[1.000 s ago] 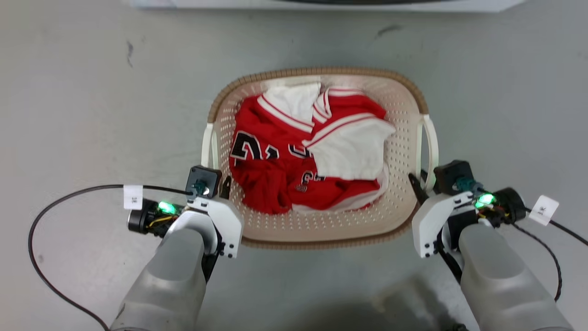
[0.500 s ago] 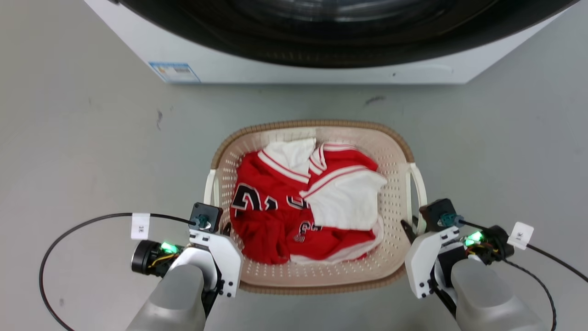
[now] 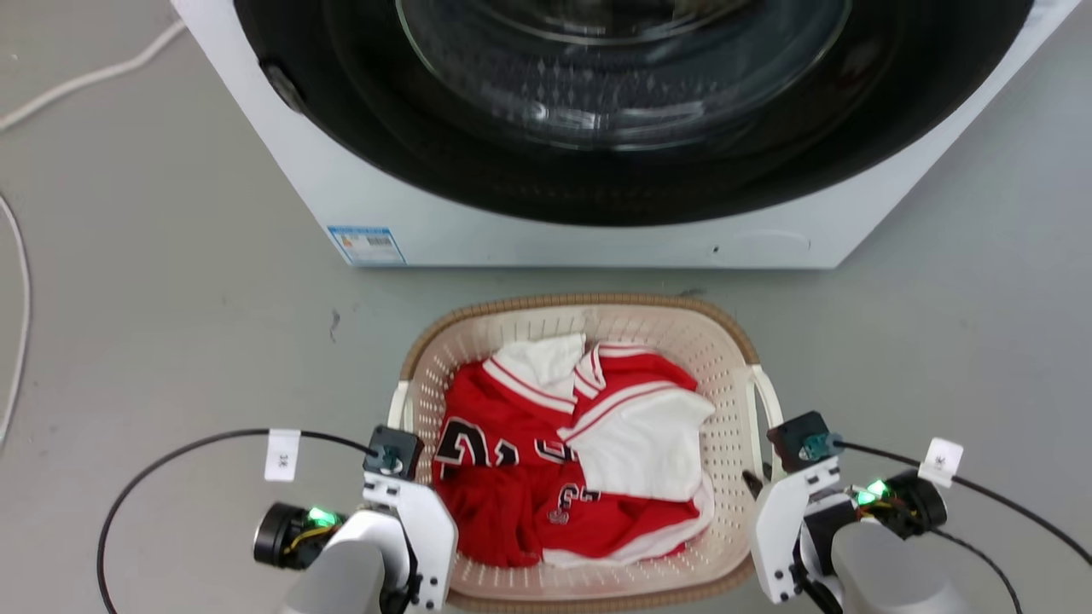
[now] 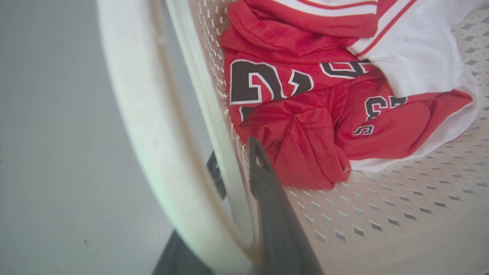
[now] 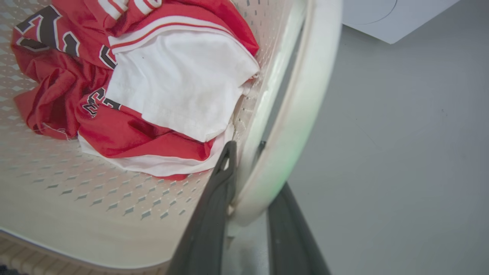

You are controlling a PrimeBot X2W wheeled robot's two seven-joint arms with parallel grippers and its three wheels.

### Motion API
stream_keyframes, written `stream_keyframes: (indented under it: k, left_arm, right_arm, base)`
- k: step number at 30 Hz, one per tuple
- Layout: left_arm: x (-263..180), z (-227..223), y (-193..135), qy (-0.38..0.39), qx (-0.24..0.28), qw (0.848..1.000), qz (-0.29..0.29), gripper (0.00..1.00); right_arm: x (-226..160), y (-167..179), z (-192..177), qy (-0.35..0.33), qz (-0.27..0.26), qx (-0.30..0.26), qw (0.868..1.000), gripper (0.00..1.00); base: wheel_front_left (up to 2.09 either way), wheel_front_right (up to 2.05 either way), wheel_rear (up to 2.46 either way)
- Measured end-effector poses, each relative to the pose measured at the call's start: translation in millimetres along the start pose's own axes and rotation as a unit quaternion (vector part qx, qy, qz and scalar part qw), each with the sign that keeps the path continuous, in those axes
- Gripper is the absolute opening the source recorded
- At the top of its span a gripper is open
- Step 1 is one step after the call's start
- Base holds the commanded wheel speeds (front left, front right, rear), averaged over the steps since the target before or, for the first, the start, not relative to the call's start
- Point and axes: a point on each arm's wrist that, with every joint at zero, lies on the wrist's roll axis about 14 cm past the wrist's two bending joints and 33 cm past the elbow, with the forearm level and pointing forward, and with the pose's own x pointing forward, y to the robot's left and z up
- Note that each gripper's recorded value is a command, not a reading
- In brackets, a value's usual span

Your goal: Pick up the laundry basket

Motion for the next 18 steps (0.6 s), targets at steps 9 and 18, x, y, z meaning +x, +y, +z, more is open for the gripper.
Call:
stream_keyframes:
  k: [9,18]
  left_arm:
    - [-27,-15,-15,0.022,-0.001,1.0,-0.008,0.0]
    - [-47,-22,-26,0.032,-0.004,0.999,-0.014,0.0]
  right_arm:
    - [-26,9,-9,0.011,-0.003,0.005,1.0,0.0]
    - [-45,15,-18,0.021,-0.004,0.007,1.0,0.0]
  base:
    - [0.0,0.0,0.0]
    - [0.0,0.0,0.0]
